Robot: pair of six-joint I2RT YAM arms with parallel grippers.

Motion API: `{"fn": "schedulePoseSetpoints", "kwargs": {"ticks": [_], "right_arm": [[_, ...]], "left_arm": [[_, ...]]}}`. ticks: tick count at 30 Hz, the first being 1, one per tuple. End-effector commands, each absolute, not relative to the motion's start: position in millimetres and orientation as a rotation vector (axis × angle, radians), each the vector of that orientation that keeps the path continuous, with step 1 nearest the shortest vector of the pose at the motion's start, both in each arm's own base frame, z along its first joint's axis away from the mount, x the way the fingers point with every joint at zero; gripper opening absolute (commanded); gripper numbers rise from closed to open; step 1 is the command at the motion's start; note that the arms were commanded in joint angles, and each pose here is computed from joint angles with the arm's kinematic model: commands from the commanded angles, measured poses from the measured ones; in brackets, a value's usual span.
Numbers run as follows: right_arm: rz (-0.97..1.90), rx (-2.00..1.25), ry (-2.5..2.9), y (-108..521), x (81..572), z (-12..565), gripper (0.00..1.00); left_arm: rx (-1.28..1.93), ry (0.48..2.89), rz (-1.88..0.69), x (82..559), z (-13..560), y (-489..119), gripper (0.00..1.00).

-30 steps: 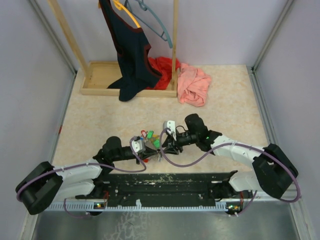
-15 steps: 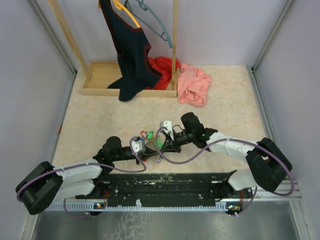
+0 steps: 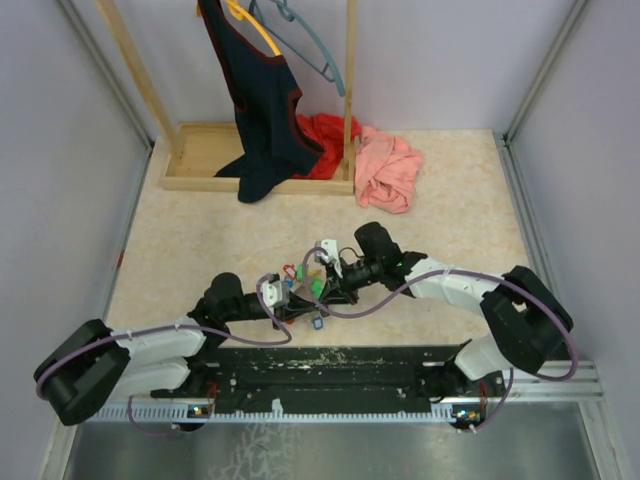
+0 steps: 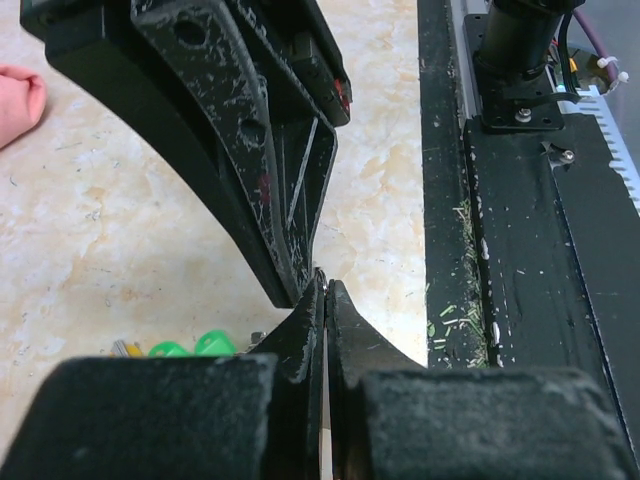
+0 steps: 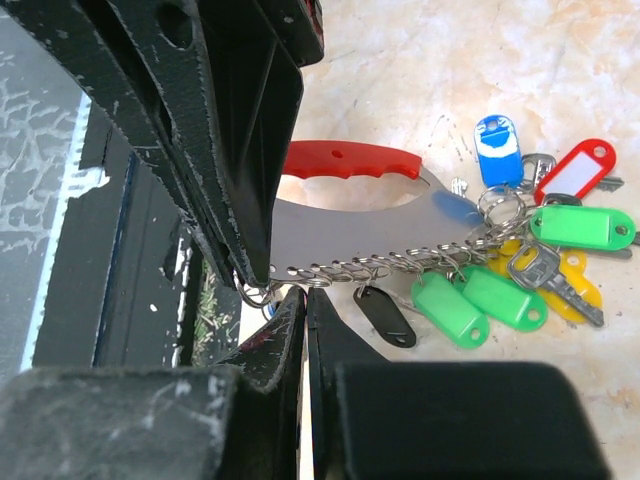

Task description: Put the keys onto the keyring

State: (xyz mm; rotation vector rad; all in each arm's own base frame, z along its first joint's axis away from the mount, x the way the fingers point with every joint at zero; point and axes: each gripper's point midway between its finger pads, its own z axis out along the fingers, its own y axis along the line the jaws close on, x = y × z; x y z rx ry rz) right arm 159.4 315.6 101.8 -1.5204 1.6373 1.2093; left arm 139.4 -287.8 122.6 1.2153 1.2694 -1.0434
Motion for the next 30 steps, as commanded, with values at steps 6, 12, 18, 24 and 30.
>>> {"fn": "schedulePoseSetpoints", "kwargs": {"ticks": [6, 12, 18, 24, 30], "right_arm": [[1.126, -1.430, 1.690, 328, 185, 115, 0.00], [0.845, -1.190, 1.853, 307, 230, 118, 0.26], [0.501, -0.807, 1.909, 257, 276, 136, 0.51], [0.243, -0.431, 1.888, 192, 297, 151, 0.79], [0.077, -0.192, 1.853, 142, 295, 153, 0.83]], "left_arm": [[1.197, 1.143, -1.050, 140, 146, -294, 0.01], [1.131, 1.226, -0.946, 163, 138, -292, 0.01], [1.038, 1.332, -0.847, 197, 130, -294, 0.01], [0.876, 1.427, -0.787, 240, 131, -306, 0.08], [0.671, 1.540, -0.738, 275, 125, -299, 0.29]]}}
